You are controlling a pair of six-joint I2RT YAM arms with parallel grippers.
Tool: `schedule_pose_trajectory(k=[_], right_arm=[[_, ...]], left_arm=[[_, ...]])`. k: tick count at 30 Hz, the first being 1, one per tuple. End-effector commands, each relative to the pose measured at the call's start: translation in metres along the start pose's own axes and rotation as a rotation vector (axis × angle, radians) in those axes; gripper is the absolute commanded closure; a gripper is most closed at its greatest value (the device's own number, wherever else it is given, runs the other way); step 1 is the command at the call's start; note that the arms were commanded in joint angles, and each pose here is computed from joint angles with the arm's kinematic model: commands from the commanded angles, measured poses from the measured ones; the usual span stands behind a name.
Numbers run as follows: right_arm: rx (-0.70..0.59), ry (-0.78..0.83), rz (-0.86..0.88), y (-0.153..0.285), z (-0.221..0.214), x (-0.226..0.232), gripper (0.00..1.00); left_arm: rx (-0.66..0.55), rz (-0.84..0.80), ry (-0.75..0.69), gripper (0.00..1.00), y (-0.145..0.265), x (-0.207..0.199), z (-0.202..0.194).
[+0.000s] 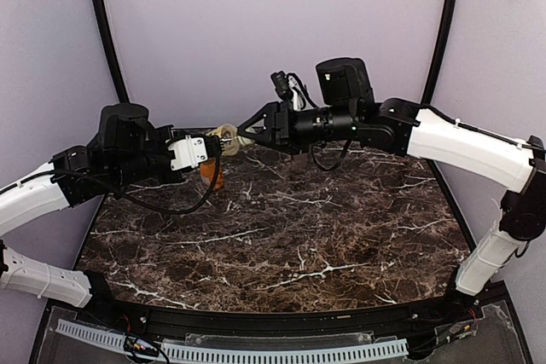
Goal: Unscrew the bottle caps
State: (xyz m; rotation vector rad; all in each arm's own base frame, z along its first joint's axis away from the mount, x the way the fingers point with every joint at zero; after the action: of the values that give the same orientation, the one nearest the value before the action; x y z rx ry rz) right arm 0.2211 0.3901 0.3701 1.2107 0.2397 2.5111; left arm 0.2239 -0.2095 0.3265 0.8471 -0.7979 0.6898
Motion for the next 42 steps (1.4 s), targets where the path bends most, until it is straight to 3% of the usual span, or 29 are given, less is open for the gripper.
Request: schedule_pose_trajectory(k=[1,6,11,15,19,24,31,37,38,39,40,41,42], right_arm=[[0.017,-0.004,0.057,-0.003,0.004,0.008,0.44],[0.016,0.004,0.059,-0.003,0.004,0.008,0.67],[0.015,0.083,0.097,-0.002,0.005,0.014,1.00],[0.038,0.378,0.146,0.004,-0.003,0.038,1.00],[0.109,0.892,0.197,0.007,-0.051,0.071,1.00],[0.158,1.355,0.125,0.004,-0.093,0.074,1.00],[0.213,1.743,-0.092,-0.010,-0.100,0.063,1.00],[0.217,1.884,-0.185,-0.013,-0.097,0.057,1.00],[0.203,1.882,-0.202,-0.015,-0.096,0.056,0.77],[0.187,1.873,-0.215,-0.015,-0.095,0.056,0.44],[0.171,1.860,-0.230,-0.016,-0.093,0.057,0.19],[0.138,1.834,-0.251,-0.017,-0.090,0.058,0.04],[0.103,1.800,-0.273,-0.017,-0.085,0.061,0.02]], left_arm=[[-0.005,0.041,-0.004,0.78,0.003,0.002,-0.001],[-0.007,0.043,-0.004,0.78,0.003,0.003,0.000],[-0.020,0.001,-0.002,0.78,0.004,-0.004,0.000],[-0.083,-0.294,0.017,0.79,0.016,-0.041,0.001],[-0.171,-0.597,0.068,0.80,0.039,-0.073,0.008],[-0.211,-0.763,0.093,0.81,0.057,-0.085,0.012],[-0.242,-0.842,0.132,0.82,0.066,-0.088,0.017],[-0.243,-0.835,0.127,0.83,0.066,-0.087,0.017],[-0.244,-0.829,0.126,0.83,0.065,-0.087,0.018],[-0.244,-0.825,0.128,0.83,0.065,-0.086,0.018],[-0.243,-0.816,0.131,0.83,0.064,-0.085,0.018],[-0.242,-0.811,0.132,0.83,0.064,-0.085,0.018],[-0.238,-0.798,0.132,0.83,0.063,-0.083,0.018]])
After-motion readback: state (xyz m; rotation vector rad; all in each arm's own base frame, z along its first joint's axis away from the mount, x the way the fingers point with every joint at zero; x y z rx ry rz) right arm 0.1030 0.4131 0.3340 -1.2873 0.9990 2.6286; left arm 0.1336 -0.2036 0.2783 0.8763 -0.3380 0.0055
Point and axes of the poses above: each gripper's point midway between its finger pads, its own y axis back along the fingers, its own x axis along the line the jaws close on, z = x × y, the point moved 6 cm from there along y, back along the fingers
